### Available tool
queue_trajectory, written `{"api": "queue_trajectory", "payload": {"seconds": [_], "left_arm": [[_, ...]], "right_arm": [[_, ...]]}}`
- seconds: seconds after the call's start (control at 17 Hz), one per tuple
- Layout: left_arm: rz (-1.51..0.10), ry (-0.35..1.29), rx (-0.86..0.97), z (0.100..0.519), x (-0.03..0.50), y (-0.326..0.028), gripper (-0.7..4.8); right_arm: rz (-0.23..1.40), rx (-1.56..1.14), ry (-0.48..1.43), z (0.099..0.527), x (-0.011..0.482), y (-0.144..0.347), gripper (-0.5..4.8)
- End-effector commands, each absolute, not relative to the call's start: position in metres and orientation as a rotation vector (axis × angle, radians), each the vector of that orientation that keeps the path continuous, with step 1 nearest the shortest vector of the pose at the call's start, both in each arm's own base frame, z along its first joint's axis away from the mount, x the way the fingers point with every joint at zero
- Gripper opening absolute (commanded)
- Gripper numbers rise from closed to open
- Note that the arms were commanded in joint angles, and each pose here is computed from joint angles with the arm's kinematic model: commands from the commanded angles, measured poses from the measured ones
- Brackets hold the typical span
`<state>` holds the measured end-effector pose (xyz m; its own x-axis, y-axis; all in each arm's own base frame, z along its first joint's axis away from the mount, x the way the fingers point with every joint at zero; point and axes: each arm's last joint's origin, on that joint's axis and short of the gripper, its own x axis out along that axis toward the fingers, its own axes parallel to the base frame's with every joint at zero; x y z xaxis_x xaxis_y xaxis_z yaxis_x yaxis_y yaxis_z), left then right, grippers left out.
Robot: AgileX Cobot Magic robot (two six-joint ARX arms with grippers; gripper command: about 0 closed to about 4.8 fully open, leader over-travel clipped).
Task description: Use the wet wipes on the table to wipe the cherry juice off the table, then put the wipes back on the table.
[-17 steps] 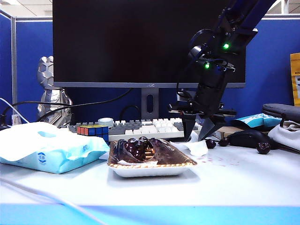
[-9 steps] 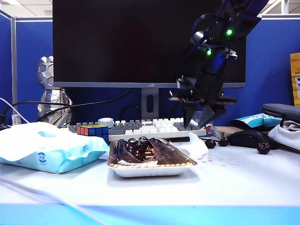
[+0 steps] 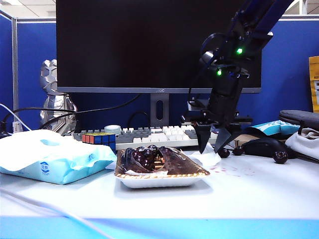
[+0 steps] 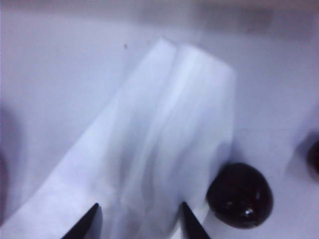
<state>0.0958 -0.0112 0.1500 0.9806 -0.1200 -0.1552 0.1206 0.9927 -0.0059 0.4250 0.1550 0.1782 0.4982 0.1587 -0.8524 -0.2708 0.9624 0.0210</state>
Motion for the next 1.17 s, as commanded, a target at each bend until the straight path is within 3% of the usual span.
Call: {"api": "queue_trajectory", "payload": {"seconds": [0.06,0.18,0.29,0.35,0.53,1.0,1.11,1.17], "left_arm": [[-0.122,0.165,0.000,0.149,0.096,-0.011,-0.02],[-0.122,0.165,0.000,0.149,0.096,-0.011,-0.02],[-0.122,0.165,0.000,0.149,0.096,-0.011,-0.02],[-0.122,0.165,0.000,0.149,0.096,-0.011,-0.02],[-0.122,0.165,0.000,0.149,0.096,-0.011,-0.02],[-0.122,0.165,0.000,0.149,0.096,-0.011,-0.02],[-0.122,0.165,0.000,0.149,0.096,-0.011,-0.02],[-0.122,0.165,0.000,0.149,0.096,-0.011,-0.02]], "right_arm": [[0.273,-0.162,1.040,0.176,0.423,0.155,2.10],[0.284,-0.194,1.082,0.170,0.421,0.155,1.36],[0.311,-0.243,1.119,0.166,0.417,0.157,0.06],[0.322,-0.260,1.130,0.165,0.416,0.158,-0.06],[0.321,-0.270,1.192,0.163,0.410,0.156,-0.06],[0.304,-0.342,1.692,0.158,0.365,0.140,-0.05],[0.395,-0.286,1.767,0.159,0.359,0.140,-0.05],[0.520,-0.201,1.780,0.160,0.357,0.143,-0.05]]}}
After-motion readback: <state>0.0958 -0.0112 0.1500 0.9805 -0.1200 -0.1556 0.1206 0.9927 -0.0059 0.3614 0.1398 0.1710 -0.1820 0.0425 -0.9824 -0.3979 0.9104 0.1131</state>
